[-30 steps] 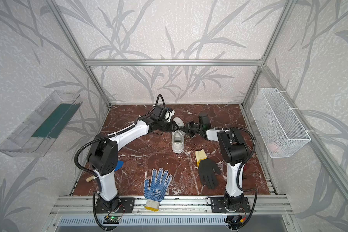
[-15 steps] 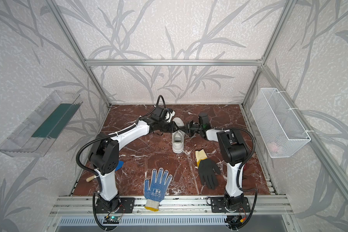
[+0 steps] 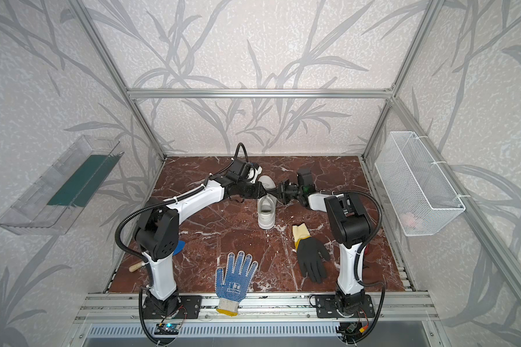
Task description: Tie the shoes
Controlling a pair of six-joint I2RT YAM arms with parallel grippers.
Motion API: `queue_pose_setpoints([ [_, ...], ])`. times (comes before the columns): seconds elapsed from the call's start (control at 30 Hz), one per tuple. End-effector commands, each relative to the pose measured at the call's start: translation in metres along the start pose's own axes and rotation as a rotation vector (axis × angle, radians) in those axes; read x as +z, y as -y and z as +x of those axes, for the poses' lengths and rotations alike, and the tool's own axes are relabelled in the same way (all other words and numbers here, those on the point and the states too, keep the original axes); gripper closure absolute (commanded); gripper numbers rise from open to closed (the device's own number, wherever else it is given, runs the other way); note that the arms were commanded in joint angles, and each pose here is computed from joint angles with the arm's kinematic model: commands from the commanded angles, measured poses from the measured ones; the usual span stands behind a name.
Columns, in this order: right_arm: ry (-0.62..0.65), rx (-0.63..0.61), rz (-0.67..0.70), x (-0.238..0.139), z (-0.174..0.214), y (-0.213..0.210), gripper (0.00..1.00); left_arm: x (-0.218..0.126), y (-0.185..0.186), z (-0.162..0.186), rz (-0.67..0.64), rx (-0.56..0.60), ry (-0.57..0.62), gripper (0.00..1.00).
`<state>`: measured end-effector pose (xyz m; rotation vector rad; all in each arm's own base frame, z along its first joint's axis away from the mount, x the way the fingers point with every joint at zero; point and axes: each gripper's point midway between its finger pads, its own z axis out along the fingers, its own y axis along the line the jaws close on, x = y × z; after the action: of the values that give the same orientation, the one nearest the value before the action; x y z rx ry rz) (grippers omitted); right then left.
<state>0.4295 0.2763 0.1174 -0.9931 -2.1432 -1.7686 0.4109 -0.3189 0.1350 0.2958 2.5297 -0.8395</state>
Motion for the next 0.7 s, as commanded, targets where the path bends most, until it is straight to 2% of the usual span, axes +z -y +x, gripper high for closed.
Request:
queue_pose_setpoints([
  [0.0,-0.027,-0.045,-0.035,-0.003,0.014,-0.019,1.00,0.006,-0.005,0.003,-0.026,-0.005,-0.014,0.79],
  [0.67,-0.019,-0.033,-0.006,-0.004,0.014,-0.003,1.00,0.009,-0.011,0.009,-0.066,0.000,-0.027,0.83],
])
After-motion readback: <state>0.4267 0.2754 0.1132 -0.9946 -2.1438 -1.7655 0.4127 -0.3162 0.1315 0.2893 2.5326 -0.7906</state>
